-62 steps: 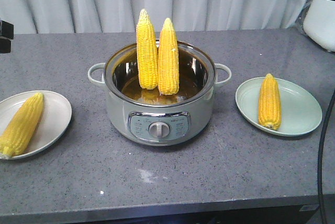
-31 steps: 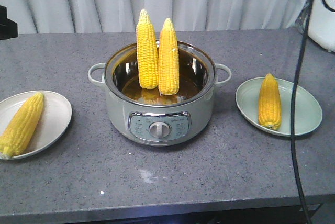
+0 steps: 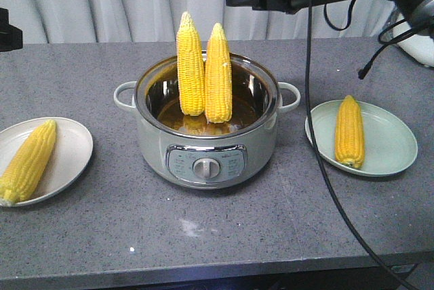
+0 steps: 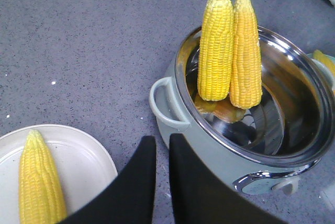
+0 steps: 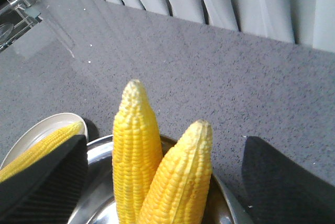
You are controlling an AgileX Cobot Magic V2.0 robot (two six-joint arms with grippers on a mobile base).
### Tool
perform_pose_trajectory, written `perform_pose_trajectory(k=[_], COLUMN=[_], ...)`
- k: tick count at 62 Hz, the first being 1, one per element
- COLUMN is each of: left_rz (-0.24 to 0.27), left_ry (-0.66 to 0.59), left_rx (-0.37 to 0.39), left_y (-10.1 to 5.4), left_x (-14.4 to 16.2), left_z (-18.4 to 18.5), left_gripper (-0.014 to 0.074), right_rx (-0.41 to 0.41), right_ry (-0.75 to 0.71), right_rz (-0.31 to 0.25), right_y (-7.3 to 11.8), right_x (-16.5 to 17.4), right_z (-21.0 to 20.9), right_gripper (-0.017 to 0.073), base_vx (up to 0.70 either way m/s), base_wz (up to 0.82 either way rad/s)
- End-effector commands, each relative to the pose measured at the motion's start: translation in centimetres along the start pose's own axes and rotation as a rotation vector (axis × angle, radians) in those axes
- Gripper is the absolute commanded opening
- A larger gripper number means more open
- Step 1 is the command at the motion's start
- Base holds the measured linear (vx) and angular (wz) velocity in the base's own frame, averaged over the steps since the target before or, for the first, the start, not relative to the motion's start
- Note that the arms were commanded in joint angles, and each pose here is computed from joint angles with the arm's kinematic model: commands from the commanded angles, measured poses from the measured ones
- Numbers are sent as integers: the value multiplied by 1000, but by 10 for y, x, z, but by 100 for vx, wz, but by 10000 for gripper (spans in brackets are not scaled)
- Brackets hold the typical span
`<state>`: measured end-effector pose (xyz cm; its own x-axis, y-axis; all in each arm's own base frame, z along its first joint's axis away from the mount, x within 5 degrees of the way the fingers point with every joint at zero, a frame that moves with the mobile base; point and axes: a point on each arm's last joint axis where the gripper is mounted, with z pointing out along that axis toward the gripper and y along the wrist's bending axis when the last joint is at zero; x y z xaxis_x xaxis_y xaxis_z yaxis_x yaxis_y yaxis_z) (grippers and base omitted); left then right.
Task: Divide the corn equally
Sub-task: 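Reach the right gripper into the pot and grasp a corn cob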
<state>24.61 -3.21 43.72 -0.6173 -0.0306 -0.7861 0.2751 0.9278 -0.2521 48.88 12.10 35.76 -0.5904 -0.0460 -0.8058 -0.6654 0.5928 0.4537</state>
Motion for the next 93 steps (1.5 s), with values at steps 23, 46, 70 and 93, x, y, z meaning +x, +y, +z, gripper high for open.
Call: perform_pose_trajectory(k=[23, 46, 70, 93], left_rz=[1, 1, 1, 0], left_ry=[-92, -88, -90, -97], left_rx=[23, 24, 23, 21], left_y=[-8, -8, -8, -8], left_x=[-9, -9, -9, -10], left_z=[-14, -14, -14, -14], left_gripper=[55, 55, 55, 55], right_rx=[-19, -23, -28, -25], right_ry=[-94, -15, -6, -78], right_rz=[-50, -40, -50, -178], right_y=[17, 10, 13, 43], right_x=[-11, 10, 9, -19], right_z=[14, 46, 44, 2], right_gripper=[578, 576, 266, -8], base_vx=[0, 0, 0, 0], base_wz=[0, 0, 0, 0])
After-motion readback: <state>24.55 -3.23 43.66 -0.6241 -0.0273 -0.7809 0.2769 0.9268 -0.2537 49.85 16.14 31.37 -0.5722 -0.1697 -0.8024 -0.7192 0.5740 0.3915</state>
